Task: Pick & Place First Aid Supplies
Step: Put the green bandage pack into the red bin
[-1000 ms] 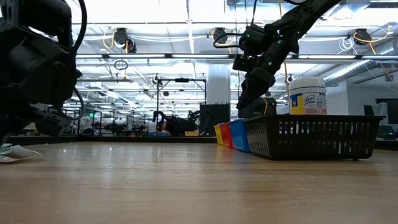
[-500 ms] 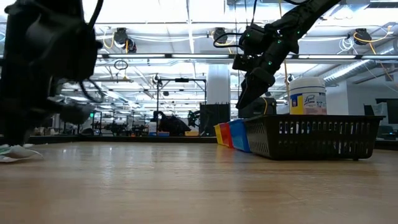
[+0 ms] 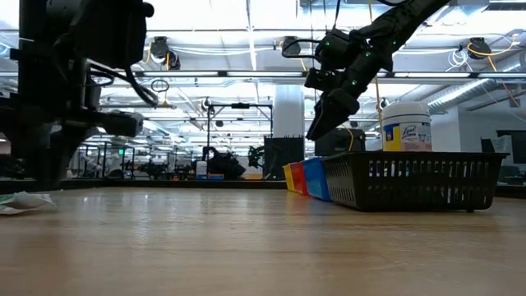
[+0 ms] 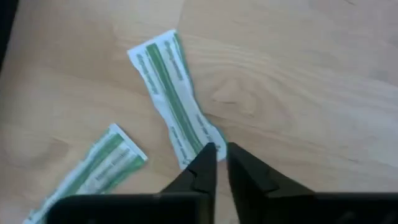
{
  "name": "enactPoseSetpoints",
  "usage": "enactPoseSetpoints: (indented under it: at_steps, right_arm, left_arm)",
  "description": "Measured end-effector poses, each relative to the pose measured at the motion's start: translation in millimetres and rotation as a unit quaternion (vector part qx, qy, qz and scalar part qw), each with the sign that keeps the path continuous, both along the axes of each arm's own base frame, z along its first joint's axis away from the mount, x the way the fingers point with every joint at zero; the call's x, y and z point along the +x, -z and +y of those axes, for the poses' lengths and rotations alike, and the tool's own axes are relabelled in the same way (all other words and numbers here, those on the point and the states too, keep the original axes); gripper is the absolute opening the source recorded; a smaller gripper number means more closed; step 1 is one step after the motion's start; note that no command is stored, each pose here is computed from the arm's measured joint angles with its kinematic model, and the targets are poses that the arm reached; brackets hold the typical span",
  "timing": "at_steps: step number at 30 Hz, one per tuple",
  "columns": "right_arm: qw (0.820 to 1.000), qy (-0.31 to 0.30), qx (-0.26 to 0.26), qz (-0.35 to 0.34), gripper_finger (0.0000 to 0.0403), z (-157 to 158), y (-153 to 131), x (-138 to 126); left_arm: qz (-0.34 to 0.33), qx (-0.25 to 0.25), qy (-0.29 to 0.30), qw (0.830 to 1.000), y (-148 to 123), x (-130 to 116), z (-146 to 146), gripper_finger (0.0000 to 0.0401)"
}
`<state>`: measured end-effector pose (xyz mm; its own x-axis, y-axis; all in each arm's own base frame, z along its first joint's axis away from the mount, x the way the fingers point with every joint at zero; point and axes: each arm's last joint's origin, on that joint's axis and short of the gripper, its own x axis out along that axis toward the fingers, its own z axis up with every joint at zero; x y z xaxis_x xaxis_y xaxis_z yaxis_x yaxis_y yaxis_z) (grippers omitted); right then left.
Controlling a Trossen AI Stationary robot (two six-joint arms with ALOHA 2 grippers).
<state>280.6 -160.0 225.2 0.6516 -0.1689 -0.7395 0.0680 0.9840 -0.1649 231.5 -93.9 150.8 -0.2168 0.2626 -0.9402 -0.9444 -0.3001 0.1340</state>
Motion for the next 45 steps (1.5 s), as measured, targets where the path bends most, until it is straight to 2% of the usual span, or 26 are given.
enactPoseSetpoints:
  at_steps: [7,12,18,23,26,29,34,38,40,43,45]
  right_arm:
    - [1.000,-0.001,-0.002,-0.002,0.0309,-0.2,-0.3,0.3]
    - [1.000,0.000,-0.003,-0.003,0.0309,-0.3,-0.5,0.5]
    - [1.000,0.000,-0.002,-0.003,0.0309,-0.2,-0.5,0.5]
    - [1.000,0.000,-0.002,-0.003,0.0309,-0.3,-0.5,0.5]
    - [1.000,0.000,-0.002,-0.003,0.0309,-0.3,-0.5,0.5]
    - [1.000,0.000,-0.002,-0.003,0.0309,-0.2,-0.5,0.5]
    - [1.000,-0.001,-0.004,-0.003,0.0309,-0.3,-0.5,0.5]
    - [1.000,-0.002,-0.006,-0.005,0.0309,-0.4,-0.9,0.9]
    - [1.000,-0.002,-0.006,-0.007,0.0309,-0.7,-1.1,1.0]
    - [1.000,0.010,0.002,-0.018,0.0309,-0.9,-2.7,1.9]
    - [0.999,0.019,0.024,-0.035,0.0309,-0.8,-4.0,3.1]
  left_arm:
    - [0.013,0.006,-0.012,1.000,-1.1,-1.7,3.3,0.0134]
    - [0.025,0.001,-0.028,0.999,3.1,-5.6,8.0,0.0157]
    - [0.041,0.005,-0.035,0.999,16.9,-16.7,13.3,0.0137]
    - [0.010,0.010,-0.033,0.999,29.7,-19.5,19.4,0.0112]
    - [-0.005,0.014,-0.022,1.000,33.7,-20.5,19.1,0.0076]
    - [-0.010,0.022,-0.003,1.000,34.2,-20.4,16.9,0.0021]
    - [-0.016,0.033,0.009,0.999,33.3,-19.3,14.3,0.0005]
    - [-0.059,0.077,0.040,0.994,18.7,-6.8,16.8,0.0002]
    - [-0.087,0.112,0.071,0.987,6.2,-0.3,24.0,0.0002]
    - [-0.090,0.159,0.129,0.975,-7.8,-0.1,39.4,0.0001]
    - [-0.100,0.185,0.161,0.964,-17.1,3.1,49.9,0.0001]
